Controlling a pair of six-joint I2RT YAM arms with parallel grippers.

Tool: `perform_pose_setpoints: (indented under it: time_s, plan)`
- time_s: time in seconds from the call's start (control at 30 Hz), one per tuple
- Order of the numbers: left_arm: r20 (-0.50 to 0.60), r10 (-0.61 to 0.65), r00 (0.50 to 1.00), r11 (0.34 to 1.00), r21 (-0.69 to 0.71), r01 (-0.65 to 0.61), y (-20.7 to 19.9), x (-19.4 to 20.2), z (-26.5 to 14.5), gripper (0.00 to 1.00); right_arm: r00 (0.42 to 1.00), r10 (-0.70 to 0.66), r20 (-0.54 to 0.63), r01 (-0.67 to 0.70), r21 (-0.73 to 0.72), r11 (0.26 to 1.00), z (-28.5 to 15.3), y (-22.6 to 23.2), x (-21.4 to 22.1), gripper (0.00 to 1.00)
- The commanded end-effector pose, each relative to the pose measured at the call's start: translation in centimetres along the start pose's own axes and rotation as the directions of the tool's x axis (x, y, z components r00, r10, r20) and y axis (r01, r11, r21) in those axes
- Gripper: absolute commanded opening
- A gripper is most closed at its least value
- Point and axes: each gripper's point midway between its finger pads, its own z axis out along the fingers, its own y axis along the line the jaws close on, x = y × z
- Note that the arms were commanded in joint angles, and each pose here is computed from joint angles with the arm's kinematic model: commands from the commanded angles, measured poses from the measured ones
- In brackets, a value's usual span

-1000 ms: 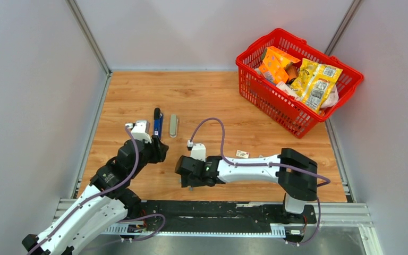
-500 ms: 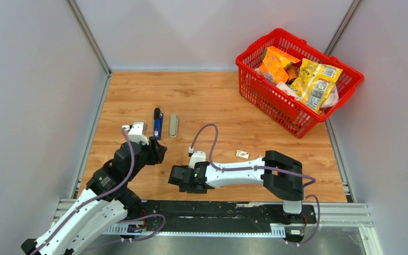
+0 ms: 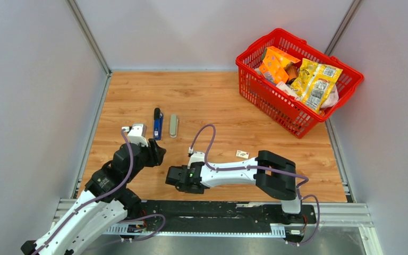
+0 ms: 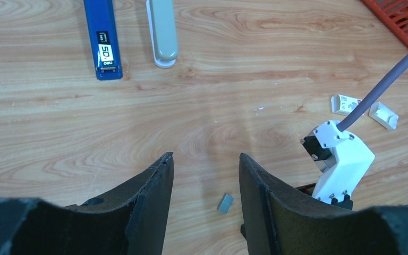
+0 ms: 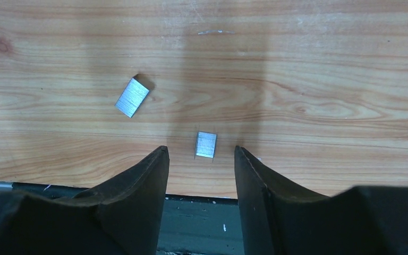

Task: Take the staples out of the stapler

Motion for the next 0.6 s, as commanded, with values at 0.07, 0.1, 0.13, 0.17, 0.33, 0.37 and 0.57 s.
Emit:
perform_pose_setpoints:
  time_s: [0.07,0.1,0.13,0.17,0.33,0.37,0.57]
  plan:
    - [0.038,0.009,0.999,0.999,0.033,-0.010,-0.8,-1.6,-0.8,0.56,0.999,0.037,0.028,-0.036,-0.015,0.999,-0.2,1.4,-0.5,0.49]
    - [0.036,0.011,0.999,0.999,0.031,-0.012,-0.7,-1.5,-0.8,0.56,0.999,0.034,0.025,-0.034,-0.010,0.999,0.0,1.3,-0.4,0.48]
    - [0.038,0.012,0.999,0.999,0.031,-0.013,-0.7,-1.5,-0.8,0.56,0.999,0.033,0.020,-0.033,-0.007,0.999,0.1,1.3,-0.3,0.48]
    - [0.038,0.013,0.999,0.999,0.033,-0.014,-0.7,-1.6,-0.8,0.56,0.999,0.032,0.015,-0.032,-0.005,0.999,0.2,1.3,-0.1,0.47]
    - [0.040,0.016,0.999,0.999,0.033,-0.017,-0.7,-1.6,-0.9,0.56,1.000,0.020,-0.003,-0.020,0.011,1.000,0.6,1.0,0.5,0.44]
    - [0.046,0.012,0.999,0.999,0.037,-0.014,-0.7,-1.7,-1.0,0.56,1.000,0.020,-0.004,-0.020,0.012,1.000,0.6,1.1,0.6,0.43]
    - [0.047,0.013,0.999,0.999,0.041,-0.015,-0.7,-1.6,-1.1,0.56,1.000,-0.004,0.003,0.004,0.047,0.999,0.7,0.7,0.5,0.38]
